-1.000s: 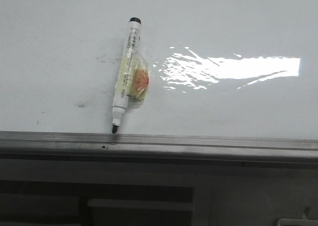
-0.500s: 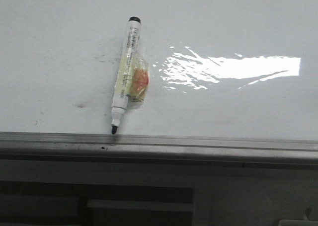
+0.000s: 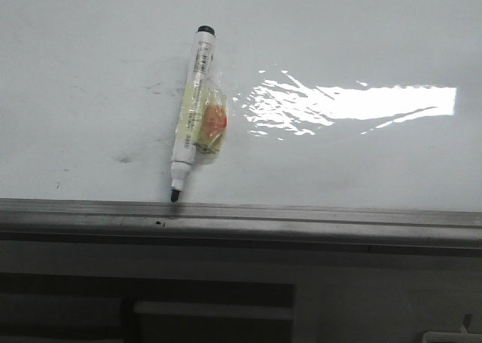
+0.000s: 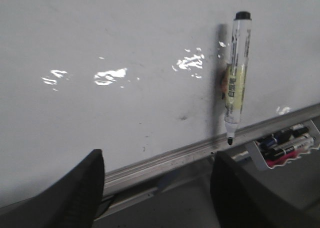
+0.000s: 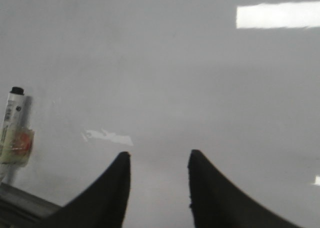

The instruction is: Write number 5 on whiteboard

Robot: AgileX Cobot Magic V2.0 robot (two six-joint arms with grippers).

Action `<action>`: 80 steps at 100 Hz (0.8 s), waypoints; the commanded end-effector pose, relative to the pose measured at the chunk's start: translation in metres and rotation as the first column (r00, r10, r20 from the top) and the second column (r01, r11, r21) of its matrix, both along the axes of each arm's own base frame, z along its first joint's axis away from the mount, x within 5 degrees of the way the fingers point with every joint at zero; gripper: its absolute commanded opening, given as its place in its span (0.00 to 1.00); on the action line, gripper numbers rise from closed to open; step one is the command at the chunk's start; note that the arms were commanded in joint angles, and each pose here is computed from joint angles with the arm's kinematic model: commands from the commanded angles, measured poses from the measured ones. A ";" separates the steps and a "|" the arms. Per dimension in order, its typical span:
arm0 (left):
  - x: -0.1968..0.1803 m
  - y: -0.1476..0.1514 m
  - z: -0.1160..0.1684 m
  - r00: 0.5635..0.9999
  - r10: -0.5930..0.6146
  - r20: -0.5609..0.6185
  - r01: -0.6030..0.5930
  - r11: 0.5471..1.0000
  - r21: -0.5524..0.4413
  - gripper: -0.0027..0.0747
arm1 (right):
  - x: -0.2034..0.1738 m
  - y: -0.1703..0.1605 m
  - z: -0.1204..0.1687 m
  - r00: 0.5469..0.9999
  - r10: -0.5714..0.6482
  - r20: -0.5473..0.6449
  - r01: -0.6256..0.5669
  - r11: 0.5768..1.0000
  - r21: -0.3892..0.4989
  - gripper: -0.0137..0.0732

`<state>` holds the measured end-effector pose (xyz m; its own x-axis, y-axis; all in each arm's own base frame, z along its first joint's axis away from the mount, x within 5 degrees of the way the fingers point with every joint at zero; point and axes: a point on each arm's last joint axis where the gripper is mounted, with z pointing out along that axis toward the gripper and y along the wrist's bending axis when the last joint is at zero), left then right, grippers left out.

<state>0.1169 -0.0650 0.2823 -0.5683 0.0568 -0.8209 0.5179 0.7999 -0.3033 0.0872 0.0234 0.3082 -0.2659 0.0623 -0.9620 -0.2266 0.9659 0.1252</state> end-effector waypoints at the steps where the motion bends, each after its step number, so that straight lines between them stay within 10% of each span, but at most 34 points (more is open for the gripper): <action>1: 0.013 -0.011 0.009 0.999 -0.033 0.011 0.034 0.997 -0.073 0.56 | 0.008 0.006 0.017 0.998 0.044 0.055 -0.043 0.999 -0.011 0.65; 80: 0.040 -0.126 -0.033 0.994 -0.080 0.076 0.077 0.996 0.044 0.55 | 0.014 0.012 0.014 0.996 0.079 0.030 -0.079 0.997 -0.018 0.66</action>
